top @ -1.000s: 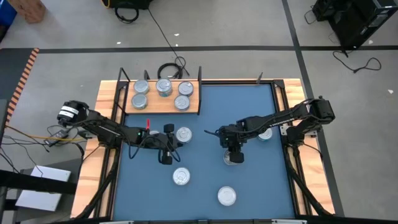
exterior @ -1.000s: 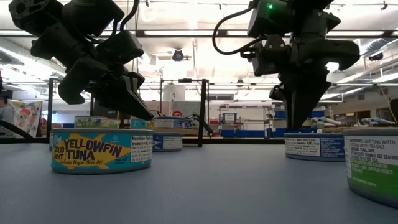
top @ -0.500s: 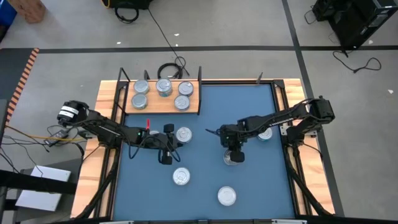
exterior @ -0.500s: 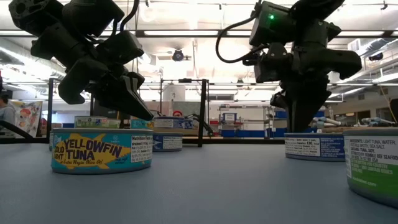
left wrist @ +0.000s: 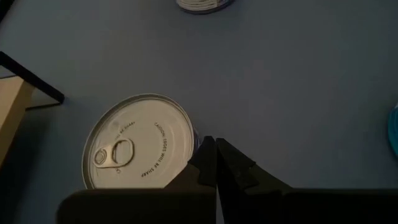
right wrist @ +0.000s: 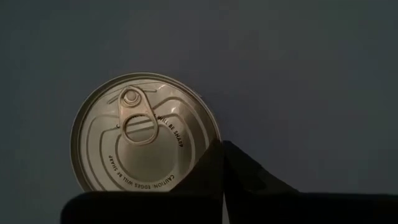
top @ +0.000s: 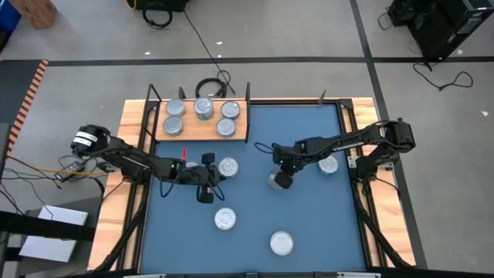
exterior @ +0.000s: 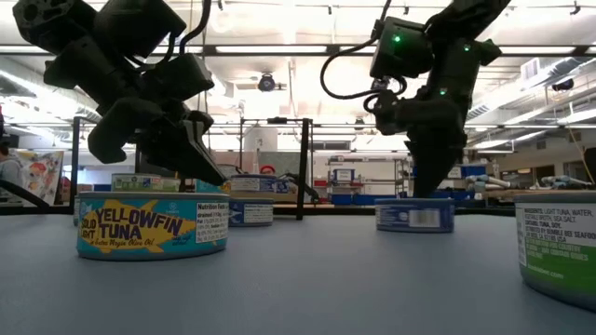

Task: Stack canned seafood by type on shelf
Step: Stack the blue tuna can on top of the other blue tuna can on the shelf

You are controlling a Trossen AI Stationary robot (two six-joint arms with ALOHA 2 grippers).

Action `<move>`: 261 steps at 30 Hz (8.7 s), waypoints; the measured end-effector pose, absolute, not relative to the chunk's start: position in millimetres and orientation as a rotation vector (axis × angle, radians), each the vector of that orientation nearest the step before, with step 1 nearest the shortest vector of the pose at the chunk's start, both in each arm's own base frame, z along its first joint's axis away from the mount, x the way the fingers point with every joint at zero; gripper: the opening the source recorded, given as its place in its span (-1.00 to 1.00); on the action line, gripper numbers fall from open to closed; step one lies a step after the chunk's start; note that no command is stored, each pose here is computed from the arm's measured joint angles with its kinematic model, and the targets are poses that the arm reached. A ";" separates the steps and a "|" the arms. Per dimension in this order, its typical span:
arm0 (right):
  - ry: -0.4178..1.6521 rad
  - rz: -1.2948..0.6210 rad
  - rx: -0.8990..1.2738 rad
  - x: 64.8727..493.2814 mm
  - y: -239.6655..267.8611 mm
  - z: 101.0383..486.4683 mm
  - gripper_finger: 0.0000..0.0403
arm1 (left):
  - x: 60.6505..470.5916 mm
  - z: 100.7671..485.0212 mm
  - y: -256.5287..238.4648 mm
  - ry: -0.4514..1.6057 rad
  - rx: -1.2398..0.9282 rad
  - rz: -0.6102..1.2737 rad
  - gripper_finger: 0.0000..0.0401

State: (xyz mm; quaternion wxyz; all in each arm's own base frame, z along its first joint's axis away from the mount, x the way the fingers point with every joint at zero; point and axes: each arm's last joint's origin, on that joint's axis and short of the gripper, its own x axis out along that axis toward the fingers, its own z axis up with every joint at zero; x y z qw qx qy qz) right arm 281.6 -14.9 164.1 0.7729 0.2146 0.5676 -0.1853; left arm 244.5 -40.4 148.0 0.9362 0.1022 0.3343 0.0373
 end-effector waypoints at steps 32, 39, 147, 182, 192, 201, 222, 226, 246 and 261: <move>1.264 0.010 -0.365 271.6 79.2 173.4 -0.29 | 244.1 147.5 -40.3 0.690 0.218 0.074 -0.99; 1.254 0.000 -0.506 263.9 76.8 158.5 -0.40 | 244.1 147.5 -40.2 0.690 0.218 0.075 -0.99; 0.592 -0.035 0.188 321.1 65.7 189.5 -0.99 | 303.2 149.0 -75.5 0.429 0.673 -0.037 0.35; 0.744 -0.384 0.170 303.4 97.2 207.0 0.11 | 317.0 137.7 -71.5 0.538 0.592 0.289 -0.10; 0.773 -0.428 0.085 303.7 108.2 210.9 0.31 | 301.9 174.0 -56.9 0.550 0.405 -0.103 -0.95; 0.746 -0.456 0.140 305.5 107.2 212.9 0.33 | 294.8 172.7 -44.5 0.651 0.416 -0.079 -0.98; 0.746 -0.453 0.191 304.5 110.5 211.8 0.43 | 291.7 170.7 -24.3 0.477 0.271 -0.318 -0.96; 0.740 -0.462 0.202 304.4 110.5 211.4 0.52 | 291.6 170.2 -23.4 0.491 0.285 -0.271 -0.84; 0.799 -0.553 0.161 320.0 113.9 140.8 0.48 | 295.2 176.1 -20.7 0.442 0.316 -0.127 -0.07; 0.696 -0.430 -0.090 327.4 114.1 168.1 -0.30 | 297.1 180.0 -19.3 0.403 0.172 -0.118 0.00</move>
